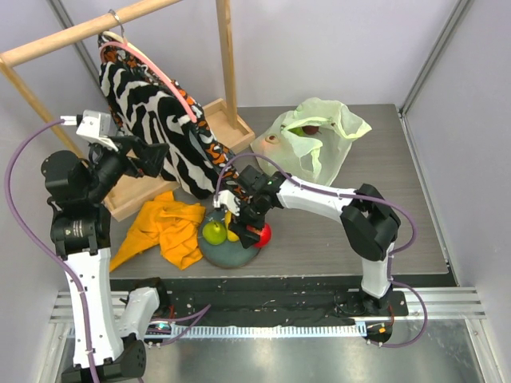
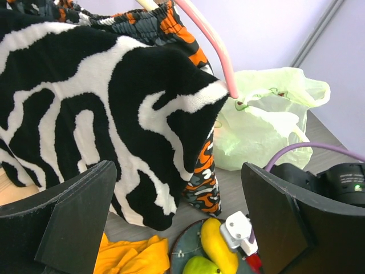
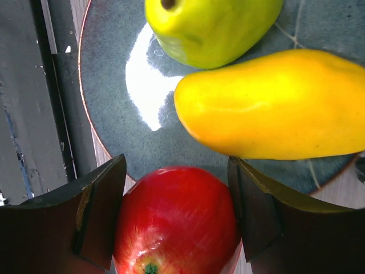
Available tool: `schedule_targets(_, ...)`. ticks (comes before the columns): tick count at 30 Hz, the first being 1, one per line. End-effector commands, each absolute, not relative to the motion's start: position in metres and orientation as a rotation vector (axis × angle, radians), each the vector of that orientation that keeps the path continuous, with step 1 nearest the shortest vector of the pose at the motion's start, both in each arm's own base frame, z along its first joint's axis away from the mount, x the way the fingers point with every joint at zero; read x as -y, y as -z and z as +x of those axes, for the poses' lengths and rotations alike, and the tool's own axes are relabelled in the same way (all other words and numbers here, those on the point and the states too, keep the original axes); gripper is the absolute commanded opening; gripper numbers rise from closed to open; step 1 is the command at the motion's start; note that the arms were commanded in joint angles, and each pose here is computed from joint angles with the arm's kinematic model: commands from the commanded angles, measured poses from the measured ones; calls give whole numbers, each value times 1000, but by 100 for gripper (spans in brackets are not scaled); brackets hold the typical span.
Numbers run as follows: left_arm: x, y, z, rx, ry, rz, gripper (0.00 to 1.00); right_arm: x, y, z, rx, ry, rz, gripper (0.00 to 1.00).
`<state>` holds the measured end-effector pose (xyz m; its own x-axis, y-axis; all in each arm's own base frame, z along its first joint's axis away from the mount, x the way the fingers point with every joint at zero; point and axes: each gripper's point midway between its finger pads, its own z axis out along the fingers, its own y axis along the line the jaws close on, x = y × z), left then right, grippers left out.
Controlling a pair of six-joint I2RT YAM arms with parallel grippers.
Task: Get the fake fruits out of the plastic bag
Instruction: Place the fake fruit on the plate.
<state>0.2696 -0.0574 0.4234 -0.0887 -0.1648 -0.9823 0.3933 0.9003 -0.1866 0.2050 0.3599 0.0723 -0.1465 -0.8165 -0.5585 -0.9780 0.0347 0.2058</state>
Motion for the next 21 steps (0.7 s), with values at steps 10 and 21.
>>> schedule_targets(10,58,-424,274,-1583,513,168,96,-396,-81,214,-1909,-921,-1777,62)
schedule_targets(21,61,-428,282,-1576,549,168,96,-372,-122,215,-1901,-811,-1819,100)
